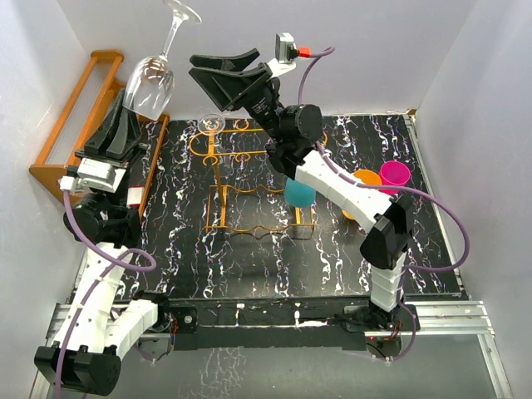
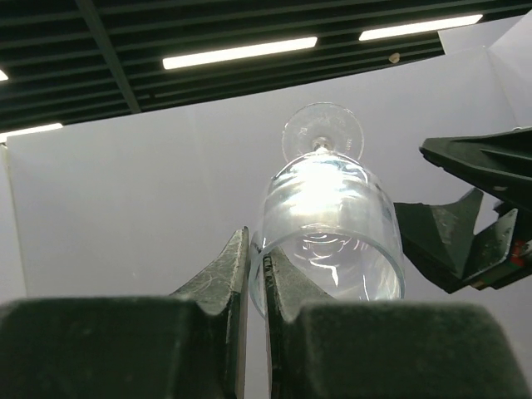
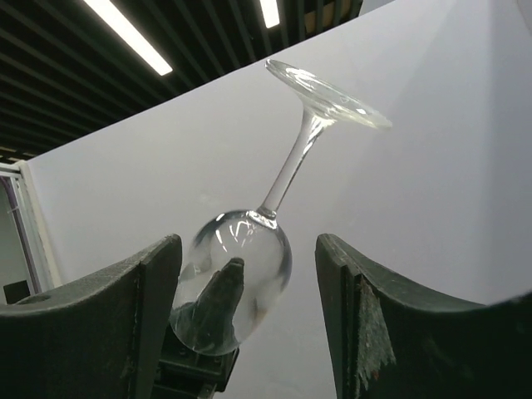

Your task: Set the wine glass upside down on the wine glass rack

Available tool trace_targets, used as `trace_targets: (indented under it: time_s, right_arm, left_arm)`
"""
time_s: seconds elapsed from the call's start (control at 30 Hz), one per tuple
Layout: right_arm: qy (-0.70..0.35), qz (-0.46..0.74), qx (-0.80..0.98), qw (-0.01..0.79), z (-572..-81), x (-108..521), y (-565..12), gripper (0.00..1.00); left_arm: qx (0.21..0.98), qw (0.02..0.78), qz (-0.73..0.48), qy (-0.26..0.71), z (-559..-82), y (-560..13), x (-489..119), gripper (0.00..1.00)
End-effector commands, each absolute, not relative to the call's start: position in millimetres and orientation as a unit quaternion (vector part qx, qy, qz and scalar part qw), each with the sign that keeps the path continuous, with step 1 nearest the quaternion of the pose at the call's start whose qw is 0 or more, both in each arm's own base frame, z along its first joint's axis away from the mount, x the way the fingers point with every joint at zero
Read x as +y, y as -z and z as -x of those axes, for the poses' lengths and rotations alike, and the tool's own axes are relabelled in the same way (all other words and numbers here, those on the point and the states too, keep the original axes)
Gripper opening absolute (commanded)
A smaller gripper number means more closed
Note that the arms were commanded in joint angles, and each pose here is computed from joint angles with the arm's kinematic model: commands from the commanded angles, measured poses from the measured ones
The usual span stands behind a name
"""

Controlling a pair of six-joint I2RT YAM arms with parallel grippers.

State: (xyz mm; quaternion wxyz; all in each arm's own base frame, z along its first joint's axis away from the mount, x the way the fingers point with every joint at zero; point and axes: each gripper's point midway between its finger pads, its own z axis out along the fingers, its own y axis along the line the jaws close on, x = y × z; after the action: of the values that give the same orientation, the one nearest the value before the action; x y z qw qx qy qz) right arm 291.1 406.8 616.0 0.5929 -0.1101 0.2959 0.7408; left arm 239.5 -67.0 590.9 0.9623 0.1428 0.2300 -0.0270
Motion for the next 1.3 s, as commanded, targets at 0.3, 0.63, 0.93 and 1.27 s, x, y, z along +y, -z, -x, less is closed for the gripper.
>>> trace_targets:
  time_s: [0.3,0.63,0.93,1.27]
  right_arm:
    - [-0.773,0.096,0.216,0.589,-279,395,-640,0.53]
    - [-0.797,0.087,0.200,0.563,-273,393,-642,0.52]
    - [-0.807,0.093,0.201,0.548,-268,405,-635,0.45]
    - [-0.818,0.101,0.202,0.530,-261,415,-633,0.09]
  left_arm:
    - [0.218,0.959,-0.164,0.083,-221,-589,-82,0.00]
    - [0.214,0.953,-0.196,0.081,-219,-585,-92,0.00]
    - [0.207,0.954,-0.204,0.068,-217,-582,-92,0.00]
    - [0.205,0.955,-0.206,0.066,-217,-579,-93,0.00]
